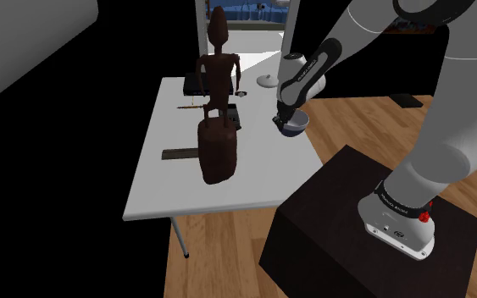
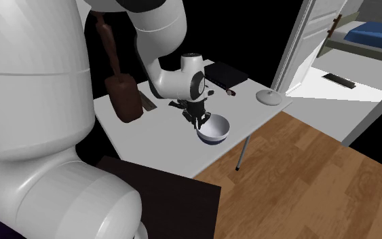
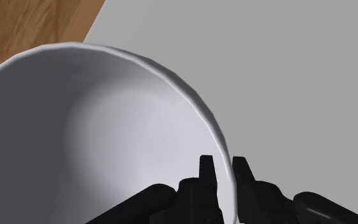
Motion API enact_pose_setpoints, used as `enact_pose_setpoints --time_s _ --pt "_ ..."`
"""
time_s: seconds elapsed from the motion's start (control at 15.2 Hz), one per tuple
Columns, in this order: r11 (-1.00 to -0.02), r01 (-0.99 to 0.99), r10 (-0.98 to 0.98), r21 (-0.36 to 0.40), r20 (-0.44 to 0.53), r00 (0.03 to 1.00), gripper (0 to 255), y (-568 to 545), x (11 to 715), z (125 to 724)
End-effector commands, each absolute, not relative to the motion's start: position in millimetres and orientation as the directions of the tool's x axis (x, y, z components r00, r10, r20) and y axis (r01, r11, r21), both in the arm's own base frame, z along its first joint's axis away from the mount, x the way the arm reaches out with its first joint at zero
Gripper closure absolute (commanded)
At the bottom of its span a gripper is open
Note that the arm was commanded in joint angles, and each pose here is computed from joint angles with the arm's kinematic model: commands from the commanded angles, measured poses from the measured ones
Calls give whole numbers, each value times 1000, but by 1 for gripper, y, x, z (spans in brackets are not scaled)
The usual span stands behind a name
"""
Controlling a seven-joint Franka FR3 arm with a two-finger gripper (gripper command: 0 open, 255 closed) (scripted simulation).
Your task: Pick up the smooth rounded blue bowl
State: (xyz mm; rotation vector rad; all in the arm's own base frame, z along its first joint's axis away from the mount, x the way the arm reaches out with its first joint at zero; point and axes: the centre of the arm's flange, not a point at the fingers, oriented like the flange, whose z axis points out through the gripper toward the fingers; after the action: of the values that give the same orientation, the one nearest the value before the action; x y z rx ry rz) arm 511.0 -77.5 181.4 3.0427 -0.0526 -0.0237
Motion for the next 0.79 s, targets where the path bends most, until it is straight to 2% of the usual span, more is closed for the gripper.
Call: enact_pose_setpoints --time_s 0.0,0.73 --pt "-995 -34 -36 99 -14 999 255 -77 511 181" --pt "-995 -34 -36 99 -14 999 255 -77 511 239"
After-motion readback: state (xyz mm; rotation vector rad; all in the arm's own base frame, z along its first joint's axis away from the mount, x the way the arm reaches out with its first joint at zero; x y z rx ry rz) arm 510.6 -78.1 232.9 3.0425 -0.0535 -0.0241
